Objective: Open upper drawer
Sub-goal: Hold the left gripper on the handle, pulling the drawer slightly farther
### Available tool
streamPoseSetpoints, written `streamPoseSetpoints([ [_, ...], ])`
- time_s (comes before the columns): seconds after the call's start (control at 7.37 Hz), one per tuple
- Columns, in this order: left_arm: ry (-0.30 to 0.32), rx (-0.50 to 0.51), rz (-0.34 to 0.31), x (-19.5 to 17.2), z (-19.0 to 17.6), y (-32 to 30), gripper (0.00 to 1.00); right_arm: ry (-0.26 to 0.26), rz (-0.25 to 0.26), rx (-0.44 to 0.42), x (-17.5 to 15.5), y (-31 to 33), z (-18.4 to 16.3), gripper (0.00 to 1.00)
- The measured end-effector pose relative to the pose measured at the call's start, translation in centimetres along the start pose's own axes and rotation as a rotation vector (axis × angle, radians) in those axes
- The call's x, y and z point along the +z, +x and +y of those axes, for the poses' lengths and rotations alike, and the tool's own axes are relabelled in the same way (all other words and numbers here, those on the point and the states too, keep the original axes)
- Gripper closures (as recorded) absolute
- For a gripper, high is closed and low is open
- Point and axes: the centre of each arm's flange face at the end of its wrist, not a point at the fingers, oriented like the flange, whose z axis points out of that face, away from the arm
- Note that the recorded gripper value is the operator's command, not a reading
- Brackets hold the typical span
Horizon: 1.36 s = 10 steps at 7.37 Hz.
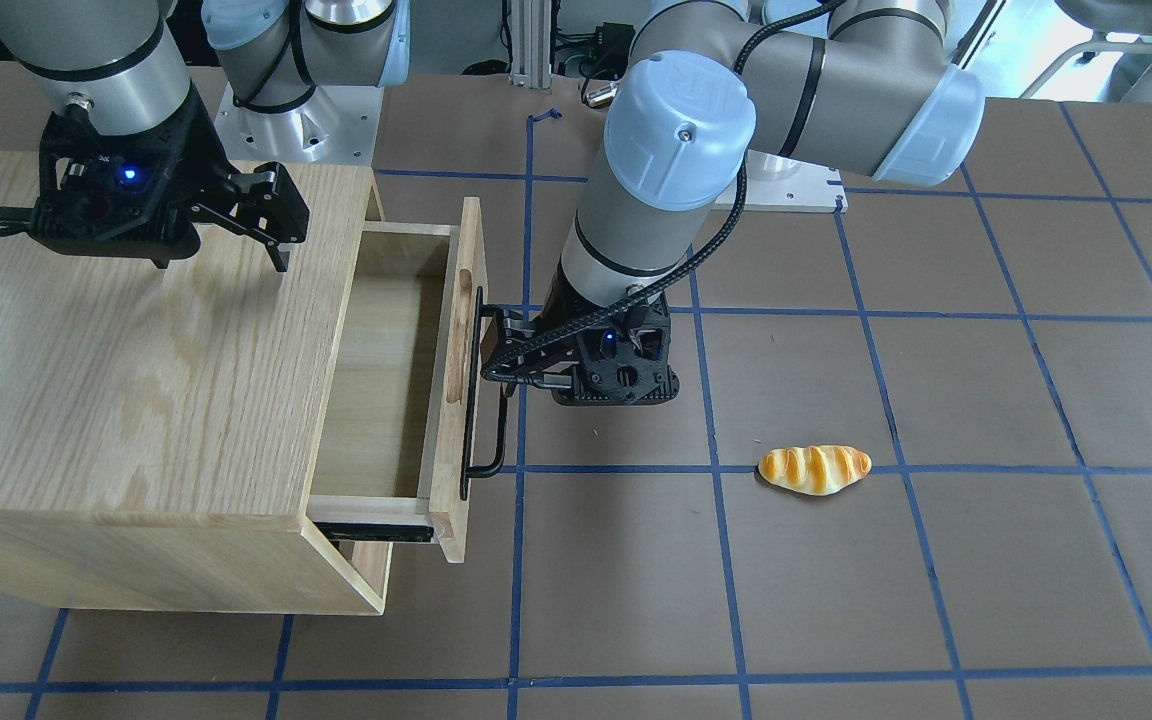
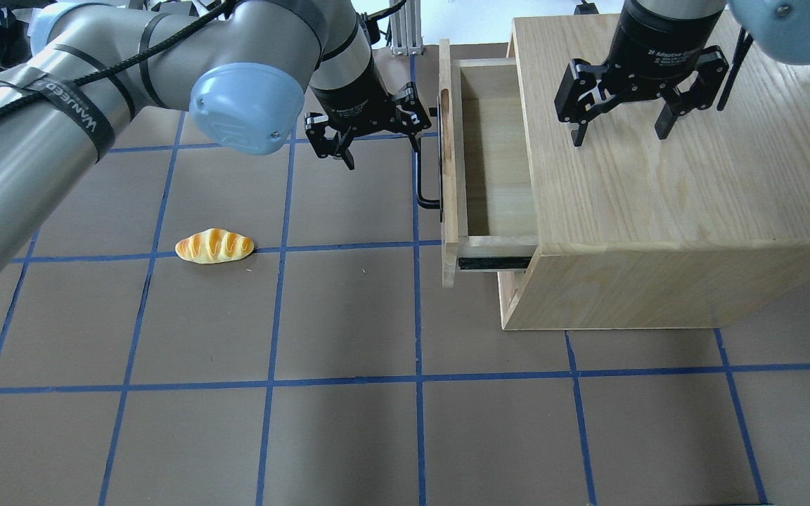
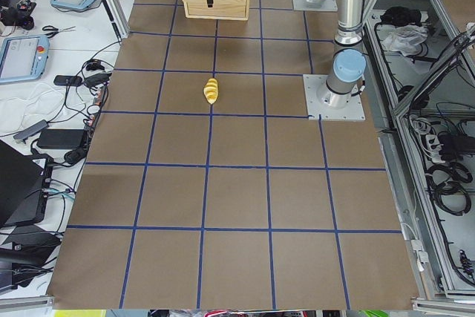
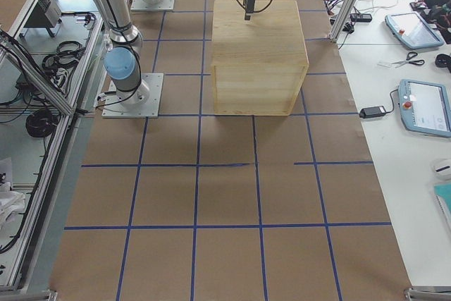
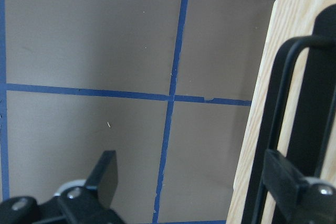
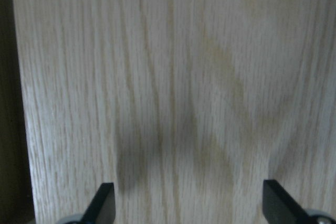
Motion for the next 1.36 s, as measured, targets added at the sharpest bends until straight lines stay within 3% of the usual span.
streamPoseSetpoints([
  [1.36,-0.017,0.008,0.011,1.5,-0.5,0.3,0.00,0.000,0.000,0.001,0.0,0.0,0.0,0.00],
])
